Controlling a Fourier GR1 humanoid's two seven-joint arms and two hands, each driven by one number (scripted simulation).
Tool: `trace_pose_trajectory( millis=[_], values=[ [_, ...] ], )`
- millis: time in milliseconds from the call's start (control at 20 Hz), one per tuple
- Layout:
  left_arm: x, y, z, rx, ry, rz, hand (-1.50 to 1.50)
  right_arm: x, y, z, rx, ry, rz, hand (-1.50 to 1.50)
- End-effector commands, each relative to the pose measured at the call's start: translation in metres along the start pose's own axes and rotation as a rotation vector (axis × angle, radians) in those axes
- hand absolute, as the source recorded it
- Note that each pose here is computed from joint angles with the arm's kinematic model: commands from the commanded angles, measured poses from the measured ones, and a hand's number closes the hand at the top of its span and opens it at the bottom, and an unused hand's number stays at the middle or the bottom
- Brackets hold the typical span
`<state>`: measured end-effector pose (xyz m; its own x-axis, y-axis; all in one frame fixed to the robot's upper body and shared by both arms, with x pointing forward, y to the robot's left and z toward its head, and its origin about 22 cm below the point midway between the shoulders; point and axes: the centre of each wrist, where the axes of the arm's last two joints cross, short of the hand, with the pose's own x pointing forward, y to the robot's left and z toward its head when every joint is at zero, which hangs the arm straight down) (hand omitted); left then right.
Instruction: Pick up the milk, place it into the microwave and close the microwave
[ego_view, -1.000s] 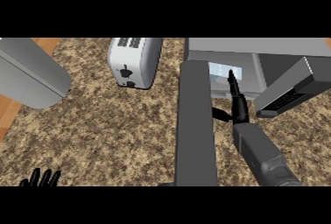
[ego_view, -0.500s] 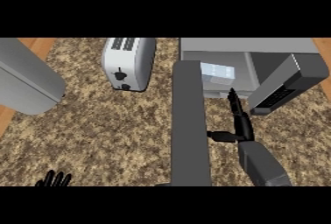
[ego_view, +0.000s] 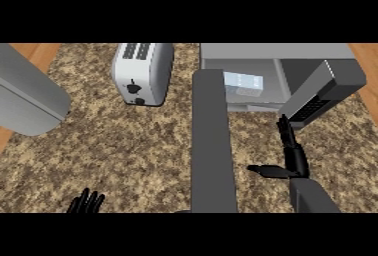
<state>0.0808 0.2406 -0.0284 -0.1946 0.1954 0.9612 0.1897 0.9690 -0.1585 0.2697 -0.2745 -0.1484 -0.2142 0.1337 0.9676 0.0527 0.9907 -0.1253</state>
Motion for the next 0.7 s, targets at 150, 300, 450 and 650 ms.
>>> trace_pose_trajectory(
  millis=[150,300,450,650],
  values=[
    [-0.002,-0.02,-0.027,-0.185,0.062,-0.028,-1.5,0.003,-0.067,0.029,-0.035,-0.082,-0.015,1.5],
    [-0.03,-0.022,-0.047,-0.251,0.106,-0.063,1.5,0.009,-0.083,0.03,-0.038,-0.036,-0.001,-1.5],
    [-0.021,-0.035,-0.053,-0.287,0.072,-0.118,1.5,0.005,-0.098,0.063,-0.102,-0.024,-0.014,-1.5],
    [-0.043,-0.057,-0.079,-0.34,0.099,-0.1,1.5,0.017,-0.141,0.08,-0.139,-0.05,-0.046,-1.5]
  ],
)
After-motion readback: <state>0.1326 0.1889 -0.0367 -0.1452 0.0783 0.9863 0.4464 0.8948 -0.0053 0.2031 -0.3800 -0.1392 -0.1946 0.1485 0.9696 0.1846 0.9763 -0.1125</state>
